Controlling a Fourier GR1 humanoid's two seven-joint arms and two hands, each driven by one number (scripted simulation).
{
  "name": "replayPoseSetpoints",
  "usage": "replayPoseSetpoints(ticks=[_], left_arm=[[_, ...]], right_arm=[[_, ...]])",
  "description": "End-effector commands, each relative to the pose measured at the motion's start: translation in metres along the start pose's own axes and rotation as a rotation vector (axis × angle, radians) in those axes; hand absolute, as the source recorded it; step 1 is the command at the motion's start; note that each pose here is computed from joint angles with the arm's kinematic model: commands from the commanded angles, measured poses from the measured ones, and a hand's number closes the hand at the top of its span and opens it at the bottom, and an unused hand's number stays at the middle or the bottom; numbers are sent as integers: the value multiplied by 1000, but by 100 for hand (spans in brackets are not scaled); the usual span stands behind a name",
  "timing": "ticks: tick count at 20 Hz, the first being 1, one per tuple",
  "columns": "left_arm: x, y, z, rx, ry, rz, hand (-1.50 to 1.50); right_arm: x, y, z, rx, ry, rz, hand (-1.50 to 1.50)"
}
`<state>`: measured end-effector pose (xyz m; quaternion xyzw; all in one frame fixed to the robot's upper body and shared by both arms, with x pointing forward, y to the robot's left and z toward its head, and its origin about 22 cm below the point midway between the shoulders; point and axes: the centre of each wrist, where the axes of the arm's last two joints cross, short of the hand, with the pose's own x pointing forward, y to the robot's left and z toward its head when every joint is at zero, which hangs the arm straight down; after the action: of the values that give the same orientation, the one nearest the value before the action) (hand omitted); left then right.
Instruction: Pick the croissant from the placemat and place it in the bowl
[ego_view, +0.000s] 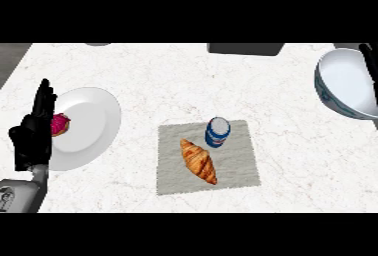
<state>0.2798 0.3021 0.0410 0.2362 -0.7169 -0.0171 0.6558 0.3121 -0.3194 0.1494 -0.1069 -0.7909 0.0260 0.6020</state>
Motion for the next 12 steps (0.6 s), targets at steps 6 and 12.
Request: replayPoseSetpoints(ticks=[6, 12], left_arm=[[21, -23, -5, -179, -48, 65, 0], [8, 3, -4, -146, 73, 80, 0]], right_arm=[[96, 128, 21, 860, -575, 209, 150], [31, 120, 74, 617, -476, 763, -150]])
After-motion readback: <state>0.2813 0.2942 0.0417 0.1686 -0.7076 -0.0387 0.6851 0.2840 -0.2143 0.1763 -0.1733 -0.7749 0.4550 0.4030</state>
